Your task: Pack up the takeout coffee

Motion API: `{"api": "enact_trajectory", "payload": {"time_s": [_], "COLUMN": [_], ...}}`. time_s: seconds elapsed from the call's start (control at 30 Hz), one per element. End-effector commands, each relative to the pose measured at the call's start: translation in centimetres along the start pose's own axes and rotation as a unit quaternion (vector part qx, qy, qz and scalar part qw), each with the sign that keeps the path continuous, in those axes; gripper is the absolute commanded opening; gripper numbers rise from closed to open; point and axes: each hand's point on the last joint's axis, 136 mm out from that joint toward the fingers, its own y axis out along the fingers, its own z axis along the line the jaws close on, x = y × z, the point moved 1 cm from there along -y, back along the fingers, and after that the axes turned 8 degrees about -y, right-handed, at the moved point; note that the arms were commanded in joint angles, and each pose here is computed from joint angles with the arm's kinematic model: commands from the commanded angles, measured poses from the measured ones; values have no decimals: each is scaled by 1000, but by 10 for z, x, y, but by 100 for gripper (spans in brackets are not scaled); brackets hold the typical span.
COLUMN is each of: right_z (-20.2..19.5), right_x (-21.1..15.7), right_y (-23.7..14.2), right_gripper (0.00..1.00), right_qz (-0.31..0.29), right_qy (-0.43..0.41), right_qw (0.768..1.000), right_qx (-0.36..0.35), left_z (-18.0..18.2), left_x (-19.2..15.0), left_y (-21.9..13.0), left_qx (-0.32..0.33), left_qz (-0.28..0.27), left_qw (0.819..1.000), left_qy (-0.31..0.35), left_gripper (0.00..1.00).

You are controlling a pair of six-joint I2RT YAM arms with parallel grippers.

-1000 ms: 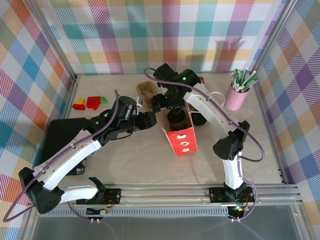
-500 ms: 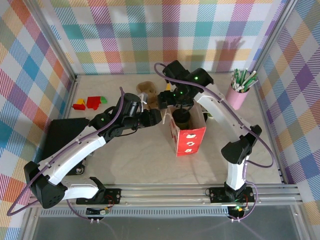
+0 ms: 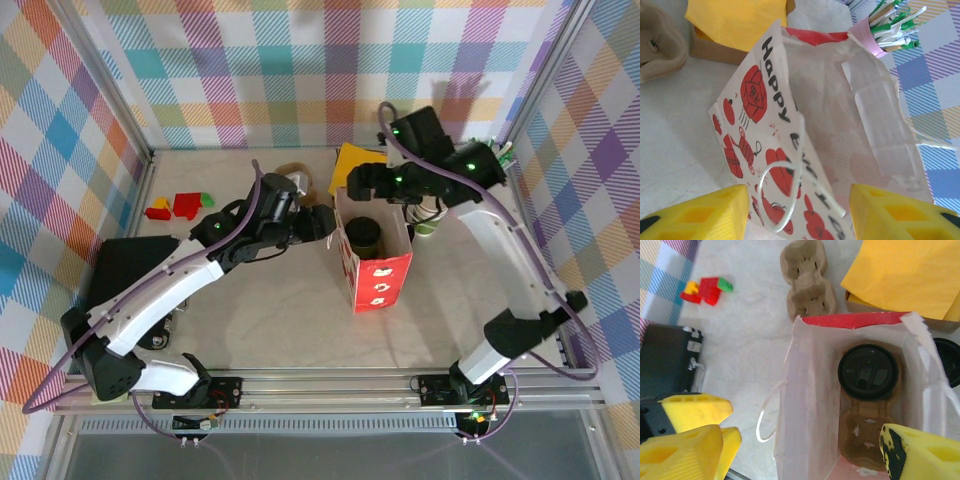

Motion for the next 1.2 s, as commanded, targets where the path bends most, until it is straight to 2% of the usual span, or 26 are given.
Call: {"api": "enact_trajectory", "payload": {"time_s": [0.0, 0.17, 0.33, 0.4, 0.43, 0.57, 0.63, 0.7, 0.87, 0.97, 1.17], "right_z": [-10, -45, -69, -77, -80, -91, -94, -96, -95, -90, -84], "right_x": [5, -1, -9, -13, -14, -17, -17, -16, -15, -17, -22], "right_y": [-24, -45, -46, -42, -41, -31, -29, -30, -32, -32, -31], "right_gripper": [82, 82, 83, 83, 83, 82, 82, 80, 79, 79, 77], "right_qz": [-49, -96, -102, -105, -108, -124, -130, -140, -160, -163, -150], "right_qy": [17, 32, 41, 36, 33, 32, 23, 20, 20, 5, 29], "right_qw": [999, 995, 994, 993, 993, 990, 989, 988, 985, 986, 988], "right_qx": [18, -6, -26, -36, -41, -52, -59, -65, -57, -45, -21], "left_z": [-5, -1, 7, 11, 10, 10, 7, 4, -6, -9, -17], "left_x": [4, 5, 4, 5, 6, 10, 11, 11, 10, 6, -2], "left_y": [7, 36, 64, 73, 76, 84, 84, 81, 62, 48, 25], "left_qx": [30, 76, 116, 130, 132, 130, 123, 119, 110, 109, 91], "left_qz": [-7, 0, 14, 17, 18, 19, 22, 30, 58, 80, 108], "left_qw": [999, 997, 993, 990, 990, 986, 984, 981, 974, 972, 972], "left_qy": [12, 21, 30, 45, 54, 98, 127, 153, 192, 193, 185], "left_gripper": [57, 58, 58, 54, 51, 21, 9, 3, 2, 2, 0]}}
